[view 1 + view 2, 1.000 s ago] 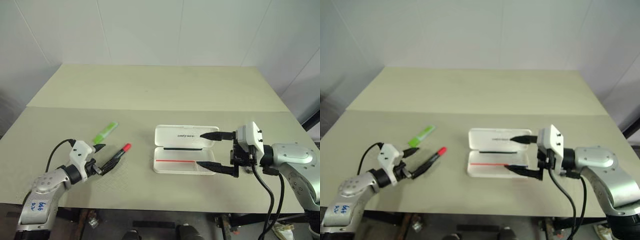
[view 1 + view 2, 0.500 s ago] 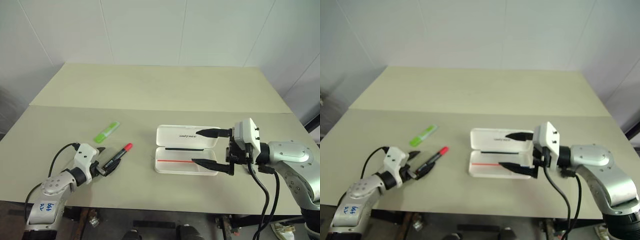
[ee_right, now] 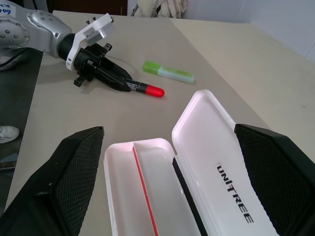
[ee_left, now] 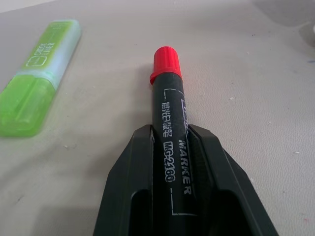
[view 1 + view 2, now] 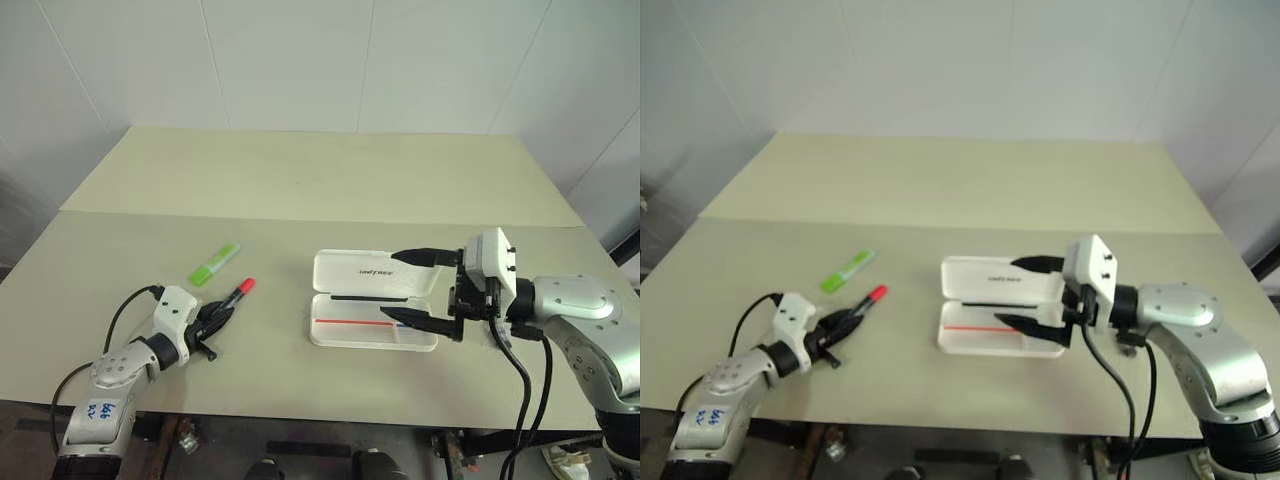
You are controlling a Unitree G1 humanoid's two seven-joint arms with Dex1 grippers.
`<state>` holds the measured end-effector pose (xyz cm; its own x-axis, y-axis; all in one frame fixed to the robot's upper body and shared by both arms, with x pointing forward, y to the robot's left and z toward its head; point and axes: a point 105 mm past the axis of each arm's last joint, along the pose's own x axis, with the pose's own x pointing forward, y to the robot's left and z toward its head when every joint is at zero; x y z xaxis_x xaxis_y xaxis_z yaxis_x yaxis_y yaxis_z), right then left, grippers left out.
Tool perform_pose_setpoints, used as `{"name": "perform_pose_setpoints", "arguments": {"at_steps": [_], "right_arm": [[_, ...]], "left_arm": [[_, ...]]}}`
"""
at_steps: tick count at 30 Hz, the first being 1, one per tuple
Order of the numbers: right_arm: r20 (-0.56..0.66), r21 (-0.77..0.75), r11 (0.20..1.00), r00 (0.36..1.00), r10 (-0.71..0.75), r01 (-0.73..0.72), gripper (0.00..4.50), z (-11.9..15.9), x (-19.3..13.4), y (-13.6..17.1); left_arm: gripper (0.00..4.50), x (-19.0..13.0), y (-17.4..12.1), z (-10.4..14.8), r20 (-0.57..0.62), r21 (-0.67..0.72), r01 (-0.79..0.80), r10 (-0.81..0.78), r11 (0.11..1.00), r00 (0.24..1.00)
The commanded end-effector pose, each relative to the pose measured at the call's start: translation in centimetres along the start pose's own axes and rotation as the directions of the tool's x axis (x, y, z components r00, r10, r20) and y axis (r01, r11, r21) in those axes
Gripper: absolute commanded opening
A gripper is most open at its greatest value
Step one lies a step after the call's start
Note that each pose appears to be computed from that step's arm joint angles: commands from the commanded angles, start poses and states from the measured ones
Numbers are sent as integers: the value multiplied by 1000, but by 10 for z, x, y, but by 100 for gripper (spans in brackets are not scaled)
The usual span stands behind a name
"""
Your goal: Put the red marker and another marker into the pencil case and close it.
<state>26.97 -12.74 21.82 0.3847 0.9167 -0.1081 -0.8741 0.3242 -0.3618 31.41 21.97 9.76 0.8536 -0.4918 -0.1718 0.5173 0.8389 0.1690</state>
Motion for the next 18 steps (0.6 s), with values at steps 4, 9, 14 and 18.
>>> {"name": "perform_pose_setpoints", "arguments": {"at_steps": [4,9,14,18], "right_arm": [[15,-71,997,1000,-24,25,450,12,-8,-3],[17,-78,996,999,-36,37,450,7,-8,-7],[22,-81,996,999,-43,44,450,3,-7,-7],[24,-79,995,998,-53,55,450,-1,-7,-5]], "left_arm": [[66,4,1,14,73,1,35,-35,999,997],[66,-3,-10,36,154,29,184,-186,982,970],[66,-12,-10,52,165,106,281,-295,954,941],[66,-14,-12,64,119,213,382,-412,899,903]]}}
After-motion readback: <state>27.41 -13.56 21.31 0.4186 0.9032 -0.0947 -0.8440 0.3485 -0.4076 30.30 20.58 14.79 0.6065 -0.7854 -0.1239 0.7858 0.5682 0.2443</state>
